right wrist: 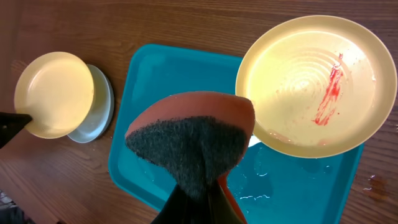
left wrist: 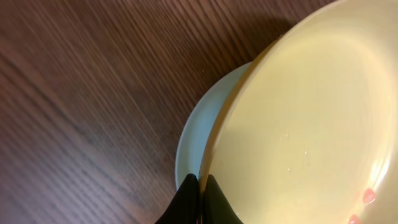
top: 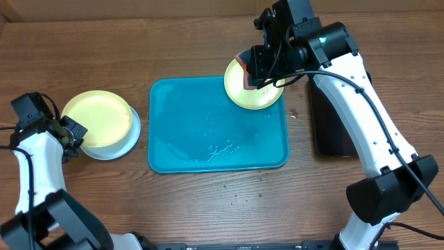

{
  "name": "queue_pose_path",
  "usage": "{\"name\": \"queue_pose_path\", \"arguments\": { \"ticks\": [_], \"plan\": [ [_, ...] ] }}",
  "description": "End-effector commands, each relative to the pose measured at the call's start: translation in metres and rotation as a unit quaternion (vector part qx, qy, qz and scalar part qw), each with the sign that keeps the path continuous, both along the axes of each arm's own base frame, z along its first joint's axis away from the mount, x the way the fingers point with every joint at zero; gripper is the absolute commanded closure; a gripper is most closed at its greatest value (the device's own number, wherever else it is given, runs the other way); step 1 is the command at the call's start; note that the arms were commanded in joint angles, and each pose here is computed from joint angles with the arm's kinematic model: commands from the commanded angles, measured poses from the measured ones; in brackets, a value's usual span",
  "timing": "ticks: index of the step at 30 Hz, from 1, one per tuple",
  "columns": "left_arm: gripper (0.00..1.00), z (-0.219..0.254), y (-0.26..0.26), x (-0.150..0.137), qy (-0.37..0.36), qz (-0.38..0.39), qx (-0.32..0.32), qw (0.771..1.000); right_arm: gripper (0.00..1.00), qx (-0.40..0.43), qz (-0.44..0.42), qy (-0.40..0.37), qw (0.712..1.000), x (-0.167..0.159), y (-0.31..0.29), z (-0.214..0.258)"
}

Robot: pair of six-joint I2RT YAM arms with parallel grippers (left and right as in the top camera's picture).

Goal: Clean dirty plates on tray and stack at the side
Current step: 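Lower the yellow plate onto the white plate and release it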

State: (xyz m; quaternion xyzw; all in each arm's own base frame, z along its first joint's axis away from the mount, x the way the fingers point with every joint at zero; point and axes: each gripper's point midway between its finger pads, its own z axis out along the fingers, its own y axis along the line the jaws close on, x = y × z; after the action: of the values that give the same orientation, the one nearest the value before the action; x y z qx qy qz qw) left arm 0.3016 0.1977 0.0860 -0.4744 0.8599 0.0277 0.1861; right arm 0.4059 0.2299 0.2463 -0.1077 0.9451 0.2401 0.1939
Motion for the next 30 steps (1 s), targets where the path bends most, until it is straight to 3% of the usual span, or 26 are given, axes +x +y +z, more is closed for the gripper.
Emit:
{"name": "queue_pose_path", "arguments": {
  "ticks": [1,10,13,18,23,30],
  "plan": [
    [0.96,-0.024,-0.01,0.003,0.018,-0.022,-0.032,0.999,0.96,0.0,0.001,-0.009,1.0,0.002,-0.001,0.004],
    [0.95,-0.06,-0.023,-0.007,0.078,-0.043,-0.068,0.994,0.96,0.0,0.001,-0.008,1.0,0.002,-0.001,0.003],
    [0.79,-0.052,-0.021,-0.003,0.071,-0.065,-0.056,0.994,0.96,0.0,0.001,-0.008,1.0,0.002,-0.001,0.003],
    [0.61,-0.017,-0.013,0.01,0.05,-0.081,-0.035,0.995,0.96,0.0,0.001,-0.009,1.0,0.002,-0.001,0.003],
    [0.58,0.039,-0.021,0.036,0.008,-0.143,-0.021,0.989,0.96,0.0,0.001,-0.009,1.0,0.002,-0.001,0.004],
    [0.56,0.084,-0.11,0.084,-0.043,-0.288,-0.04,0.956,0.96,0.002,-0.003,-0.013,1.0,0.006,-0.003,0.005]
  ]
}}
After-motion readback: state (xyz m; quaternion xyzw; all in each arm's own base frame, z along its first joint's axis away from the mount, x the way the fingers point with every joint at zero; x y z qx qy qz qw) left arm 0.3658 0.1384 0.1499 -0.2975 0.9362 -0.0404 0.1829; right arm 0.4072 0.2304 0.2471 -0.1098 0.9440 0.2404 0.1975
